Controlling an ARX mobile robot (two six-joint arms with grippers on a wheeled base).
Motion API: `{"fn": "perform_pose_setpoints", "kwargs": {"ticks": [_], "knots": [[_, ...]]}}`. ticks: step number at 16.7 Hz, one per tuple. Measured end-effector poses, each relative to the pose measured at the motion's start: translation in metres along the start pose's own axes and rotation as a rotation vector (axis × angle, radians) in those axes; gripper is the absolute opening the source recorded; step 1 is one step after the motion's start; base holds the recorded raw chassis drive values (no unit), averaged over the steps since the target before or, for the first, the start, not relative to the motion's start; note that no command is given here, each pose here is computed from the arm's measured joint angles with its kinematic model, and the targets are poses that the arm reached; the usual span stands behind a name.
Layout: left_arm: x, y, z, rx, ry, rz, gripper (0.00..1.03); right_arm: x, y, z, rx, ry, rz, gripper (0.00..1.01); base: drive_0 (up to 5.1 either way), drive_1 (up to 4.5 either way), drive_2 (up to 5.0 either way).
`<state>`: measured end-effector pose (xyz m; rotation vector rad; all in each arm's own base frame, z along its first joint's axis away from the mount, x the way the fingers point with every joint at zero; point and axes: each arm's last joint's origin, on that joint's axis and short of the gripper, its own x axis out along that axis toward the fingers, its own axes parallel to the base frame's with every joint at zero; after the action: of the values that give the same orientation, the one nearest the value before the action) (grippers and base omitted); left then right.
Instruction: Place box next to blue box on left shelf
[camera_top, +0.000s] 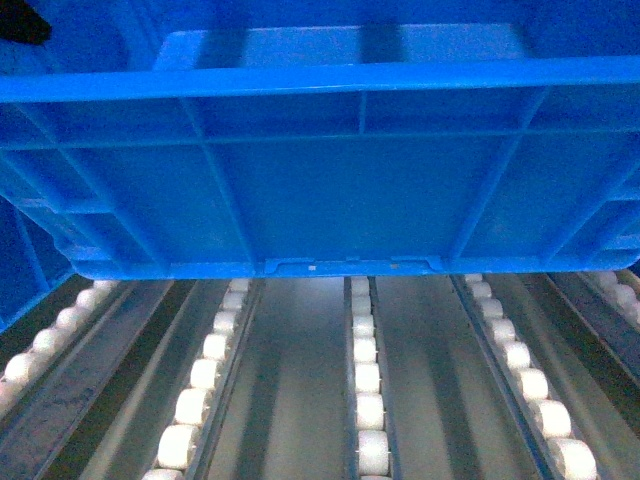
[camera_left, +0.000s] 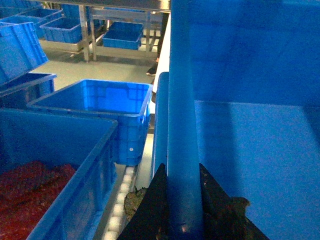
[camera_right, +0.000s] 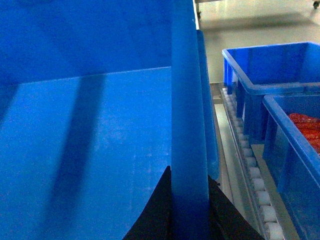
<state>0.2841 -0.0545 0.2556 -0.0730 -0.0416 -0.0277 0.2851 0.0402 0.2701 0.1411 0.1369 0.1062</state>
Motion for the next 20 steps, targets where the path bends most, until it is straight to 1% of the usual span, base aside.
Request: {"fn": "perform_pose_setpoints", "kwargs": {"ticks": [1, 2, 3, 4, 5, 6, 7, 8, 9, 11, 12, 13, 14, 16, 18, 19, 20], "knots": [[0.000, 0.000, 0.000, 0.000, 0.000, 0.000, 0.10, 0.000, 0.000, 0.001, -0.007, -0.011, -0.009, 0.08, 0.0, 0.00, 0.0], [0.000, 0.000, -0.001, 0.009, 0.022, -0.009, 0.10, 0.000, 0.002, 0.001, -0.028, -0.045, -0.034, 0.08, 0.0, 0.00, 0.0], [0.001, -0.001, 0.001, 0.026, 0.064, -0.018, 0.10, 0.000, 0.005, 0.001, -0.065, -0.074, -0.082, 0.08, 0.0, 0.00, 0.0], [0.002, -0.001, 0.004, 0.045, 0.081, -0.023, 0.10, 0.000, 0.005, -0.001, -0.092, -0.062, -0.125, 0.08, 0.0, 0.00, 0.0], [0.001, -0.001, 0.004, 0.062, 0.088, -0.028, 0.10, 0.000, 0.006, -0.004, -0.083, -0.030, -0.128, 0.08, 0.0, 0.00, 0.0], [0.002, -0.002, 0.003, 0.071, 0.121, -0.028, 0.10, 0.001, 0.003, -0.006, -0.054, 0.024, -0.114, 0.08, 0.0, 0.00, 0.0], [0.002, -0.002, 0.001, 0.075, 0.156, -0.035, 0.10, 0.002, -0.002, -0.006, -0.025, 0.078, -0.103, 0.08, 0.0, 0.00, 0.0], [0.002, -0.002, -0.002, 0.077, 0.178, -0.037, 0.10, 0.003, -0.004, -0.007, -0.003, 0.109, -0.094, 0.08, 0.0, 0.00, 0.0], [0.002, -0.002, -0.005, 0.077, 0.203, -0.042, 0.10, 0.005, -0.007, -0.009, 0.007, 0.141, -0.090, 0.08, 0.0, 0.00, 0.0], [0.003, -0.009, -0.014, 0.085, 0.256, -0.055, 0.10, 0.010, -0.013, -0.019, 0.011, 0.203, -0.106, 0.08, 0.0, 0.00, 0.0], [0.004, -0.013, -0.023, 0.094, 0.300, -0.061, 0.10, 0.014, -0.017, -0.026, 0.017, 0.243, -0.118, 0.08, 0.0, 0.00, 0.0], [0.006, -0.016, -0.030, 0.096, 0.328, -0.069, 0.10, 0.016, -0.019, -0.032, 0.020, 0.285, -0.130, 0.08, 0.0, 0.00, 0.0], [0.008, -0.018, -0.036, 0.095, 0.346, -0.074, 0.10, 0.018, -0.021, -0.037, 0.020, 0.309, -0.150, 0.08, 0.0, 0.00, 0.0], [0.011, -0.020, -0.046, 0.088, 0.381, -0.075, 0.10, 0.023, -0.023, -0.049, 0.020, 0.349, -0.168, 0.08, 0.0, 0.00, 0.0], [0.013, -0.022, -0.056, 0.094, 0.414, -0.075, 0.10, 0.026, -0.027, -0.065, 0.035, 0.397, -0.179, 0.08, 0.0, 0.00, 0.0], [0.014, -0.022, -0.058, 0.096, 0.421, -0.075, 0.10, 0.026, -0.028, -0.069, 0.036, 0.409, -0.182, 0.08, 0.0, 0.00, 0.0], [0.014, -0.022, -0.061, 0.099, 0.430, -0.077, 0.10, 0.025, -0.029, -0.075, 0.045, 0.422, -0.188, 0.08, 0.0, 0.00, 0.0]]}}
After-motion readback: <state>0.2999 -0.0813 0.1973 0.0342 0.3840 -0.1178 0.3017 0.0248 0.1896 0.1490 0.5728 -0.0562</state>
